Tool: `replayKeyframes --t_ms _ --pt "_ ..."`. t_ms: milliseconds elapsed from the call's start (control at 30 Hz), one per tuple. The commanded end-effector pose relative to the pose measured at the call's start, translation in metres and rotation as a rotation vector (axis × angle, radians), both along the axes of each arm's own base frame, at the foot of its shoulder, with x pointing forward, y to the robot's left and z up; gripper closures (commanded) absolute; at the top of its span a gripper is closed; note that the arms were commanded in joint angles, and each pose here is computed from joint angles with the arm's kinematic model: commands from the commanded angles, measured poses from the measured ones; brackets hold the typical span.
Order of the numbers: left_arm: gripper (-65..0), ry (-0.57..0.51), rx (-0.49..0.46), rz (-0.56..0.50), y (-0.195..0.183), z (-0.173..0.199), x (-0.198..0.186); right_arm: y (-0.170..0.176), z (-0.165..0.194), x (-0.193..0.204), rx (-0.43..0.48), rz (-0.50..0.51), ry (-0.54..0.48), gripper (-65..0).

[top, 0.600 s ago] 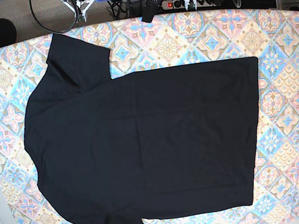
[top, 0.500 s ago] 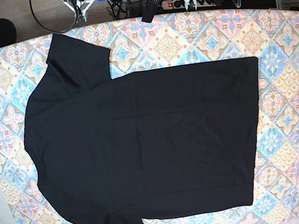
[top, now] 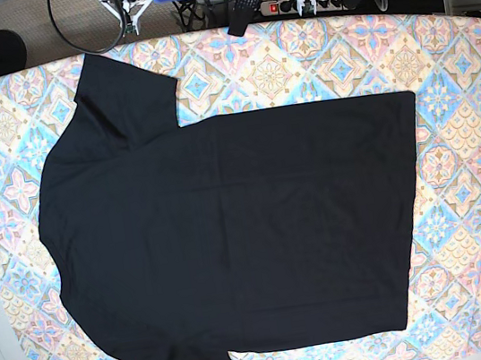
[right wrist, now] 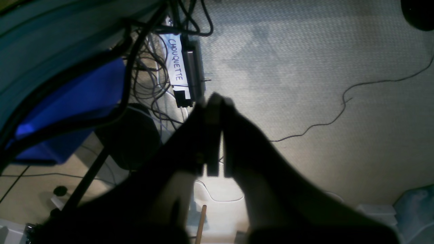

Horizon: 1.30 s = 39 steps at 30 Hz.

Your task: Fold the T-shirt properly

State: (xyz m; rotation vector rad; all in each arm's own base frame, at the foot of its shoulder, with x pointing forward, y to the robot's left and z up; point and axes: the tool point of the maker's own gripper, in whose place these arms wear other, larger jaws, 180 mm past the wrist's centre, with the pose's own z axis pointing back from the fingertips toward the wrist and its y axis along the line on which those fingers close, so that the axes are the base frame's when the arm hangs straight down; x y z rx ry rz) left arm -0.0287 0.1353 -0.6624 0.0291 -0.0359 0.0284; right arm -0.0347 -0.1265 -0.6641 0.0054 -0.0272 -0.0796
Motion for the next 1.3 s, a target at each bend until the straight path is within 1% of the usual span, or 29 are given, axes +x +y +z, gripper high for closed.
replayKeyframes --t_ms 0,133,233,300,400,500,567,700,800,833,900,967,1033,1133,1267 --pt "-1.1 0.004 0.005 0.004 0.002 0.001 -0.007 -0.003 0.000 -0.006 -0.007 0.001 0.009 -0.2" --pt "-1.1 -0.015 0.014 -0.012 0.007 0.006 -0.020 -0.005 0.001 -0.011 -0.010 0.001 0.013 -0.2" --pt "-1.1 -0.010 0.031 -0.021 0.019 0.010 -0.036 -0.005 0.004 -0.043 -0.009 0.006 0.061 0.0" --pt "-1.1 0.008 0.044 -0.026 0.028 0.013 -0.049 -0.009 0.006 -0.058 -0.016 0.007 0.072 0.0" --pt "-1.1 0.038 0.065 -0.027 0.043 0.017 -0.069 -0.036 0.013 -0.067 -0.060 0.022 0.042 0.0" --pt "-1.1 0.032 0.085 -0.039 0.057 0.023 -0.077 -0.059 0.022 -0.068 -0.099 0.038 -0.010 0.0" --pt "-1.1 0.008 0.087 -0.046 0.058 0.028 -0.078 -0.064 0.028 -0.075 -0.108 0.046 -0.022 0.0" --pt "-1.1 -0.049 0.107 -0.079 0.074 0.047 -0.081 -0.066 0.043 -0.093 -0.114 0.061 -0.042 0.0" --pt "-1.1 -0.085 0.107 -0.098 0.075 0.062 -0.085 -0.068 0.056 -0.102 -0.119 0.072 -0.063 0.0" --pt "-1.1 -0.101 0.115 -0.112 0.081 0.068 -0.083 -0.070 0.061 -0.107 -0.123 0.077 -0.068 0.0" --pt "-1.1 -0.128 0.119 -0.133 0.085 0.082 -0.084 -0.091 0.074 -0.102 -0.159 0.094 -0.107 0.0" --pt "-1.1 -0.164 0.115 -0.141 0.083 0.095 -0.081 -0.114 0.089 -0.090 -0.210 0.084 -0.158 0.0" --pt "-1.1 -0.207 0.105 -0.146 0.078 0.110 -0.075 -0.133 0.110 -0.088 -0.258 0.071 -0.199 0.0" --pt "-1.1 -0.292 0.092 -0.153 0.081 0.139 -0.056 -0.145 0.140 -0.067 -0.300 0.084 -0.287 0.0" --pt "-1.1 -0.409 0.046 -0.125 0.077 0.181 -0.024 -0.152 0.180 -0.035 -0.335 0.119 -0.406 0.0"
